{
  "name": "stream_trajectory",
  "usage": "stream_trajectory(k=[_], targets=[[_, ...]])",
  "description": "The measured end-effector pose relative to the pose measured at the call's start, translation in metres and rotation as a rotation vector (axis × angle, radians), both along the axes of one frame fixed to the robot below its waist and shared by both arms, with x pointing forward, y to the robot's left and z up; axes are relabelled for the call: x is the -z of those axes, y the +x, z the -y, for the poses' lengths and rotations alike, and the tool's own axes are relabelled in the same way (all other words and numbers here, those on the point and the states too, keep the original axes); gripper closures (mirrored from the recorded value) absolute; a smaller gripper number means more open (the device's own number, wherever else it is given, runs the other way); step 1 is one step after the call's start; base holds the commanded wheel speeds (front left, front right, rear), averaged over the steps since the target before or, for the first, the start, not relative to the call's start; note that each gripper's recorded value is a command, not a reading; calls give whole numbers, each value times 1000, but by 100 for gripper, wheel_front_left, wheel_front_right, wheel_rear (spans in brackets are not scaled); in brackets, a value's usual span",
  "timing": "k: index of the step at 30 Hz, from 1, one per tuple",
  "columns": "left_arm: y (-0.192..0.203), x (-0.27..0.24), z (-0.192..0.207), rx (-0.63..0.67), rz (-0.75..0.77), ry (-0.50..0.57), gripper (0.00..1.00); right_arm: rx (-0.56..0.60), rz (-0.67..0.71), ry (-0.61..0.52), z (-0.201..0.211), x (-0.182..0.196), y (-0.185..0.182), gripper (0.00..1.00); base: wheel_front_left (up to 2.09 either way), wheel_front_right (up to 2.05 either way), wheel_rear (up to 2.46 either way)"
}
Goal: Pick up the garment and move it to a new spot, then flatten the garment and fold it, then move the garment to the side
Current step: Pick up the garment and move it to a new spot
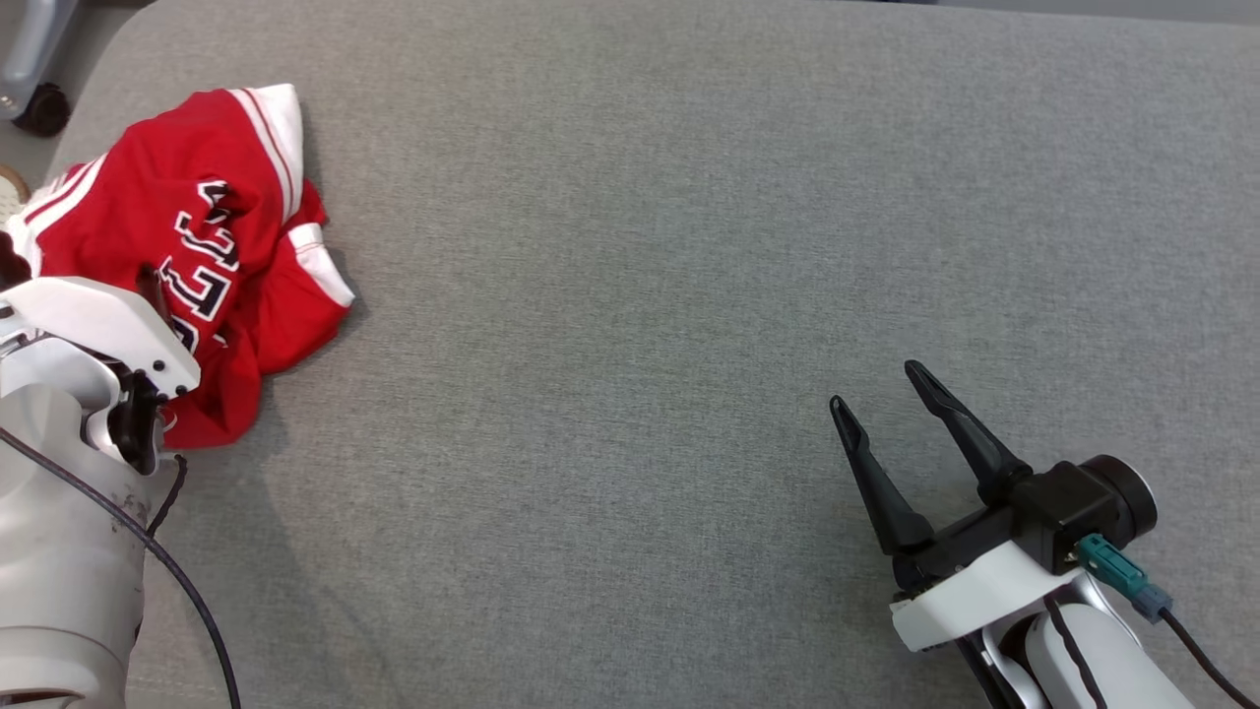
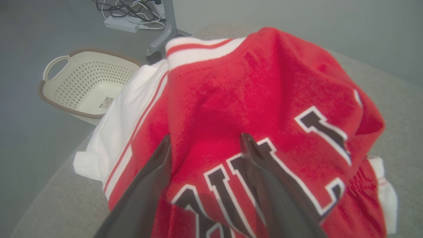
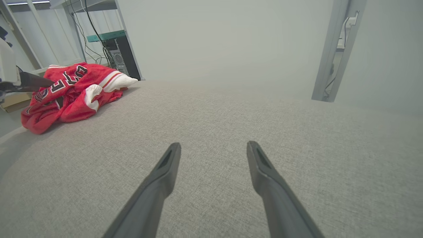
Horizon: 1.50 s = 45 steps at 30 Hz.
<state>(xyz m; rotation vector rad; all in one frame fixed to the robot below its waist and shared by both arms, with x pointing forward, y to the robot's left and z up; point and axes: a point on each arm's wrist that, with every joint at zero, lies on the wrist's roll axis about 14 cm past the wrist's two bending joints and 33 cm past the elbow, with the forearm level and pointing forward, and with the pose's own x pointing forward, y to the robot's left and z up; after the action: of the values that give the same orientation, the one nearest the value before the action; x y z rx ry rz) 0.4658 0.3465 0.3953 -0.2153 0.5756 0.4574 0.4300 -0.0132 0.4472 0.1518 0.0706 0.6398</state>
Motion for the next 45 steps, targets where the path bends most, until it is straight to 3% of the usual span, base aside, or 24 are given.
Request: stream_trajectory(k=[9,10,11,12,28,35,45], targets=[[1,20,10,45,-66,-23,0,26,-17,-7,10,7,3,0,0,0,0],[2,20,11,49,-64,-22,20,28,-18,-7,11,8,4,0,0,0,0],[3,19,10,47,-49,-18,82,29,-19,-7,11,8,4,0,0,0,0],[3,19,10,47,-49,-18,100,29,-19,-7,11,8,4,0,0,0,0],[35,-81,0,74,413,91,100,28,25,17,6,-16,-3,0,0,0,0],[51,-162,16,144,689,124,100,50,49,48,7,-32,-6,0,0,0,0],[61,-231,75,328,887,158,100,134,77,81,26,-52,-14,0,0,0,0]])
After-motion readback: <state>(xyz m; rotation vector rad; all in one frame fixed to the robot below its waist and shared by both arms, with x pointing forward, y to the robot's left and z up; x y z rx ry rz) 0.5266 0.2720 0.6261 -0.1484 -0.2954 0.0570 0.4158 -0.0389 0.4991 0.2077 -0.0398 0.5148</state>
